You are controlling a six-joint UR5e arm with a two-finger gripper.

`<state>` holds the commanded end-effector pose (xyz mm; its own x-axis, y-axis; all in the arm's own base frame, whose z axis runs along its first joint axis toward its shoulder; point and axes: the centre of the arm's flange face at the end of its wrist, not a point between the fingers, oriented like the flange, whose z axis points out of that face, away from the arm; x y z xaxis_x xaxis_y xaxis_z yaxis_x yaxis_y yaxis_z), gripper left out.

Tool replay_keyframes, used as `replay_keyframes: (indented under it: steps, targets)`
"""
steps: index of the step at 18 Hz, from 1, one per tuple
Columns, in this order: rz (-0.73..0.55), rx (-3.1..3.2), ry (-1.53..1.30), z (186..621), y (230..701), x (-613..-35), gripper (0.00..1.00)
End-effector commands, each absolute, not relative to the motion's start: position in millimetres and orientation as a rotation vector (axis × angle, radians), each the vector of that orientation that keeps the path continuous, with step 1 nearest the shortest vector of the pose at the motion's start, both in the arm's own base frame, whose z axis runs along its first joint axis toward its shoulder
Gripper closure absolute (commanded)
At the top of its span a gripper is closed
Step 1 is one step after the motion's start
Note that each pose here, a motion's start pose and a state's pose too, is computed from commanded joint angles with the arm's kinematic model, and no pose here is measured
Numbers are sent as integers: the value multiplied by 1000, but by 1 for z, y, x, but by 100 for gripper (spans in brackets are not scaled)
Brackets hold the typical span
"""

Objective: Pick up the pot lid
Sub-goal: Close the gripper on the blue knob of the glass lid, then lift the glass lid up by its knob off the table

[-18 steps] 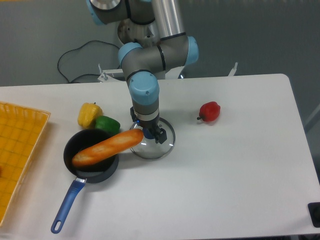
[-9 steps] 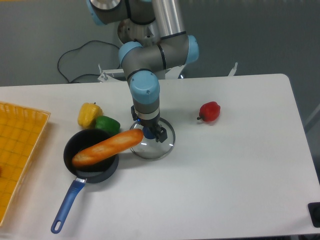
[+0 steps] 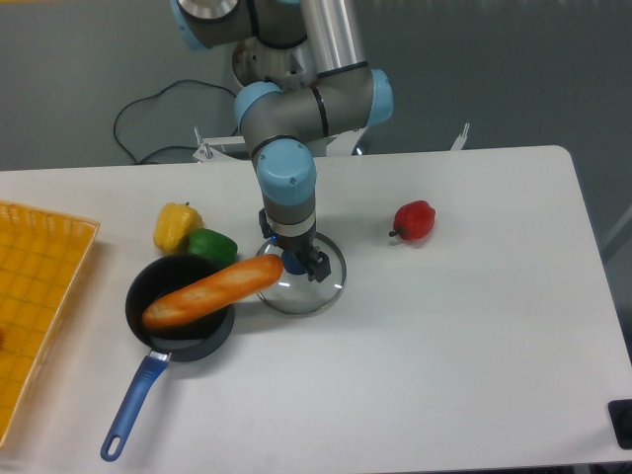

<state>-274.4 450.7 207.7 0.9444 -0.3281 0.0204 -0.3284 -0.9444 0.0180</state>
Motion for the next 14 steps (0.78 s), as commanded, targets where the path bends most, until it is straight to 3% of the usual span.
replay_keyframes:
  steps: [3,5,9,14]
  targets:
    - [22,3074,-524,208,451,-274,30]
    - [25,3071,-524,208,451,-274,40]
    - [23,3073,-521,208,451,-275,46]
    - [79,3044,-548,223,455,-288,47]
